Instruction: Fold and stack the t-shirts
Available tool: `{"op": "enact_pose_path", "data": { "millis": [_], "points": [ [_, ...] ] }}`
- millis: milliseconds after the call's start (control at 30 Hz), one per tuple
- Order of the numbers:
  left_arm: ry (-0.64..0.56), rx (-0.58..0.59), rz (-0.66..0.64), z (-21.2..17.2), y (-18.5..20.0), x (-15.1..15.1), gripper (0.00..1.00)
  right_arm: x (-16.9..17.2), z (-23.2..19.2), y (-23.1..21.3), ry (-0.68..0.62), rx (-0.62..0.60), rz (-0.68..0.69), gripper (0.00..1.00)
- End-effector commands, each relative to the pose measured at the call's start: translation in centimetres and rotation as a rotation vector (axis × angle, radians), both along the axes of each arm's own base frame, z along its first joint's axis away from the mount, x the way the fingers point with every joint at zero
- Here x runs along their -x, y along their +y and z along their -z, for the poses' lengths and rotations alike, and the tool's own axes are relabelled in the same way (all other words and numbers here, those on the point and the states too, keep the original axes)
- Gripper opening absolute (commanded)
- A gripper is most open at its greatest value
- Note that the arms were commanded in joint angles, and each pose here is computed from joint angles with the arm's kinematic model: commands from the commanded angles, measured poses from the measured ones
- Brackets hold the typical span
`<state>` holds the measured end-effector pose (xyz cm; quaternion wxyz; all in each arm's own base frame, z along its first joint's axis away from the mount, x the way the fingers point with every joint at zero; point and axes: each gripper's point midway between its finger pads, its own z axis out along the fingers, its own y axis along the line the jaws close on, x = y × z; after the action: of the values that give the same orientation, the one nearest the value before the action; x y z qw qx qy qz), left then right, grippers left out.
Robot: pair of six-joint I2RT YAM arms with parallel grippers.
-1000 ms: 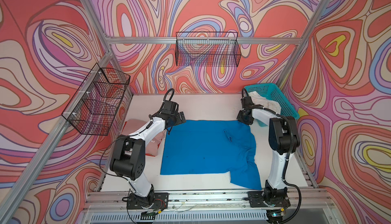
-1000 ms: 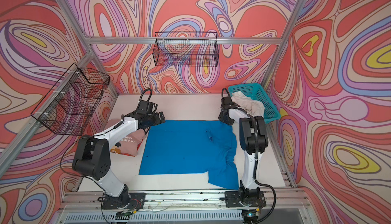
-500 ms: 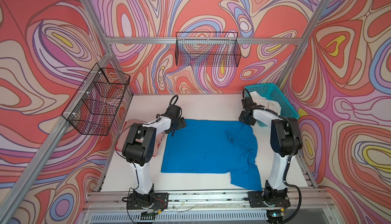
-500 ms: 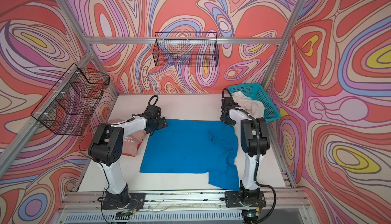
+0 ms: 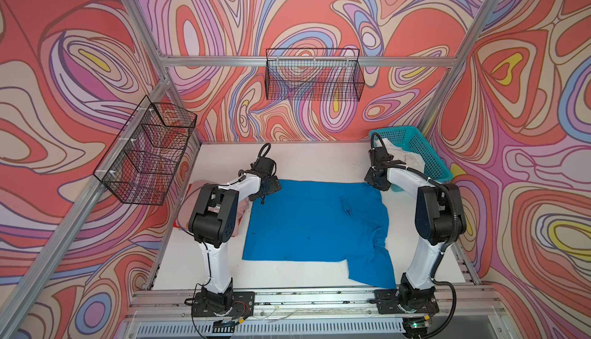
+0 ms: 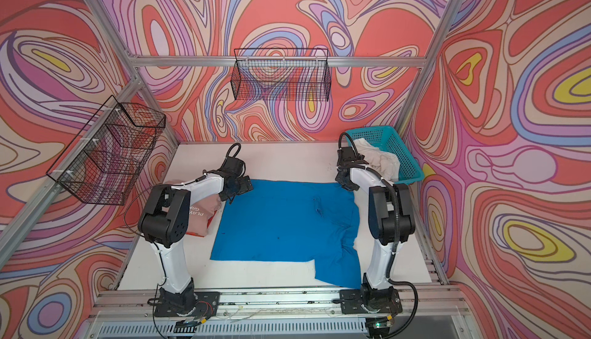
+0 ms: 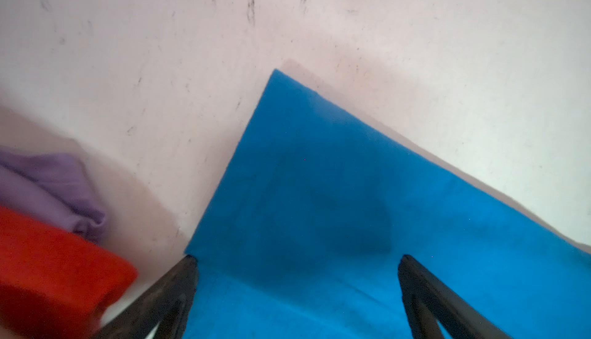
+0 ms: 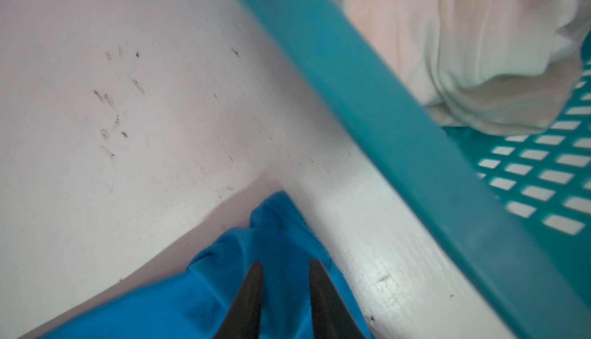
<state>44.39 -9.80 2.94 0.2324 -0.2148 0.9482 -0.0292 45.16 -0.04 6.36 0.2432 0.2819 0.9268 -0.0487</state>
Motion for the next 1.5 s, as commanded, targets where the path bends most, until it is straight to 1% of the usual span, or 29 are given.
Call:
{"op": "enact_pose_path", "data": {
  "millis": [0,67,200,267,367,567,633,733,867,900,1000,1100,1200,1300,1367,1467],
  "points": [
    [0.133,-0.037,-0.073,2.7,2.2,2.4,1.00,0.2,0.3,-0.7,-0.003,-0.010,0.020,0.26],
    [0.144,-0.047,-0.086,2.7,2.6,2.7,1.00,-0.4,0.3,-0.4,-0.022,-0.042,-0.002,0.28],
    [0.150,-0.060,-0.106,2.7,3.3,3.1,1.00,-2.1,-1.2,1.0,-0.095,-0.100,-0.062,0.42],
    [0.156,-0.062,-0.113,2.8,3.6,3.3,1.00,-2.4,-0.9,1.5,-0.098,-0.132,-0.070,0.47],
    [0.159,-0.063,-0.116,2.7,3.8,3.4,1.00,-2.6,0.4,2.0,-0.068,-0.156,-0.072,0.48],
    [0.167,-0.064,-0.124,2.7,4.1,3.8,1.00,-2.6,2.6,1.4,-0.019,-0.142,-0.044,0.45],
    [0.165,-0.061,-0.131,2.8,4.3,3.9,1.00,-2.8,3.1,1.6,-0.015,-0.154,-0.045,0.43],
    [0.165,-0.057,-0.136,2.7,4.4,3.9,1.00,-2.8,3.6,1.4,-0.009,-0.151,-0.033,0.35],
    [0.168,-0.055,-0.140,2.8,4.4,4.1,1.00,-2.7,2.9,0.9,-0.020,-0.134,-0.008,0.16],
    [0.167,-0.056,-0.141,2.8,4.5,4.1,1.00,-2.6,2.5,0.7,-0.031,-0.129,-0.002,0.13],
    [0.165,-0.056,-0.143,2.8,4.5,4.0,1.00,-2.3,1.7,0.8,-0.049,-0.146,-0.002,0.06],
    [0.169,-0.054,-0.150,2.8,4.6,4.1,1.00,-2.0,1.0,1.1,-0.056,-0.161,-0.010,0.05],
    [0.169,-0.044,-0.172,2.9,4.9,4.3,1.00,-1.6,0.0,1.2,-0.075,-0.171,-0.011,0.10],
    [0.171,-0.026,-0.196,3.0,5.2,4.5,1.00,-1.1,-1.5,1.4,-0.118,-0.189,-0.018,0.27],
    [0.173,-0.007,-0.216,3.0,5.5,4.6,1.00,-0.8,-1.9,2.0,-0.134,-0.220,-0.032,0.33],
    [0.174,0.003,-0.226,3.1,5.6,4.7,1.00,-0.4,-1.9,2.5,-0.152,-0.252,-0.040,0.39]
  ]
}}
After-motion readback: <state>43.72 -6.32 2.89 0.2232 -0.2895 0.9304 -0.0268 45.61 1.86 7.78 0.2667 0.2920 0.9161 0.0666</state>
